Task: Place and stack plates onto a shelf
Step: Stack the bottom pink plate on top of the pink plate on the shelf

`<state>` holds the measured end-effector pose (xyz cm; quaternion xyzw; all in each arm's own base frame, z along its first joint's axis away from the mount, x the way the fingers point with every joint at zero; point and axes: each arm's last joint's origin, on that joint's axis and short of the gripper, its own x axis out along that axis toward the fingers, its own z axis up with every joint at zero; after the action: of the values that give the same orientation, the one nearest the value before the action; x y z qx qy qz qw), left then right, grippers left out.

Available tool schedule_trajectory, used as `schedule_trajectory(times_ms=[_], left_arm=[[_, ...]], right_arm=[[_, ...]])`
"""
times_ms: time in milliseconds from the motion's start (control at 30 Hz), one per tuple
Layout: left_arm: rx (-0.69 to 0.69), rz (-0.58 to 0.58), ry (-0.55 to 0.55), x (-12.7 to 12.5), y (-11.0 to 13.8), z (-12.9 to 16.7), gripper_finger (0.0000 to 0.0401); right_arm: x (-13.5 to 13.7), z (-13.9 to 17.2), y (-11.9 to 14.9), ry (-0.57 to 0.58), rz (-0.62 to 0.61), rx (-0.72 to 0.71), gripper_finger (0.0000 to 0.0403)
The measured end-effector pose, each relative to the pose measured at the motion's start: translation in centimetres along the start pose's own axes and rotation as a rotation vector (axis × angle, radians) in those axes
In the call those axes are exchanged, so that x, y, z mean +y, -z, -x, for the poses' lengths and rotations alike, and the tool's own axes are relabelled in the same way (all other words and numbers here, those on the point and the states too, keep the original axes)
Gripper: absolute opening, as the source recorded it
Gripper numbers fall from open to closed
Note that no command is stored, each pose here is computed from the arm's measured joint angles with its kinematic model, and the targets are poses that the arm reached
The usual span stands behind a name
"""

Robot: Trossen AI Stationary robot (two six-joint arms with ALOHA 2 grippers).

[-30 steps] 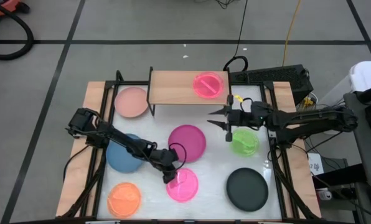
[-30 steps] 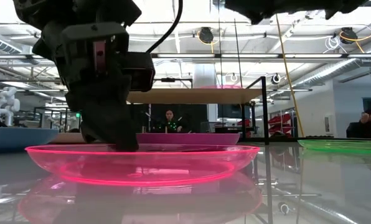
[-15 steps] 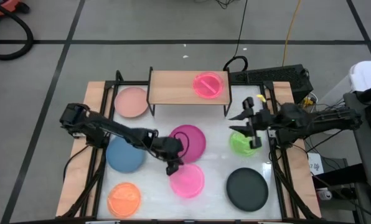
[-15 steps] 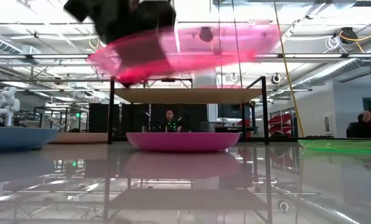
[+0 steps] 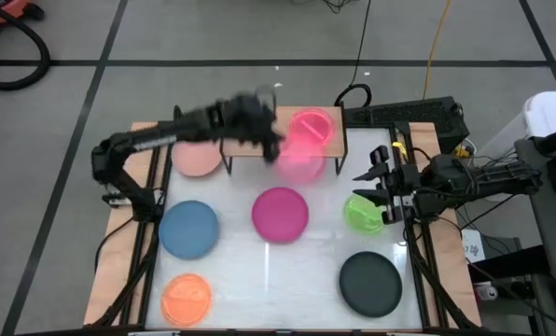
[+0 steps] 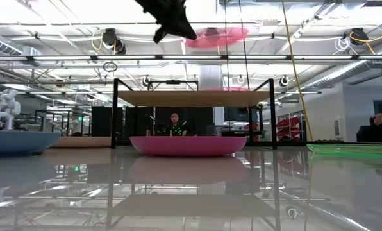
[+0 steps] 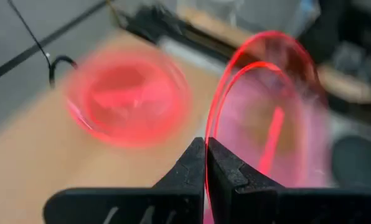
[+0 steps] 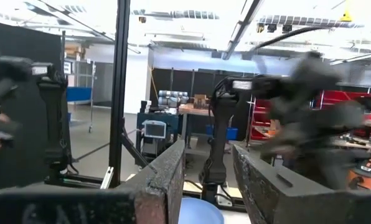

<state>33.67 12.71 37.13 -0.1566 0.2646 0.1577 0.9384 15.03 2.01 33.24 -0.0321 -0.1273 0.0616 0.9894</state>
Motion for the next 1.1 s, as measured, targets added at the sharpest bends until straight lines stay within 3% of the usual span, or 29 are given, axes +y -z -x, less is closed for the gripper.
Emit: schedule_trajectory(times_ms=[167,367,500,667,867,1100], left_arm=[[-0.087,0.155,0.015,6.1,-2.2,0.1,0.0001],[-0.104,0.285,0.037,10.4,-2.3,-3.7,0.0001],[-0.135,0.309,0.096,11.2,-2.1,-6.7,0.0001],[-0.099,0.322,0.085,12.1,-0.7,-9.7,0.0013],[-0.074,0.363,0.015,13.0,0.3,-11.2,0.0021],[-0.078,0.337,-0.001,13.3,0.3,-11.1,0.0023]], right_arm=[[0.0,-0.3,0.2,0.002,0.022,0.012,0.0116],[-0.1,-0.5,0.3,0.035,0.068,0.013,0.0116],[-0.2,-0.6,0.4,0.060,0.089,0.016,0.0116],[-0.2,-0.7,0.5,0.059,0.101,0.023,0.0116],[-0.2,-0.7,0.7,0.055,0.124,0.047,0.0116],[-0.2,-0.7,0.8,0.054,0.124,0.050,0.0116]])
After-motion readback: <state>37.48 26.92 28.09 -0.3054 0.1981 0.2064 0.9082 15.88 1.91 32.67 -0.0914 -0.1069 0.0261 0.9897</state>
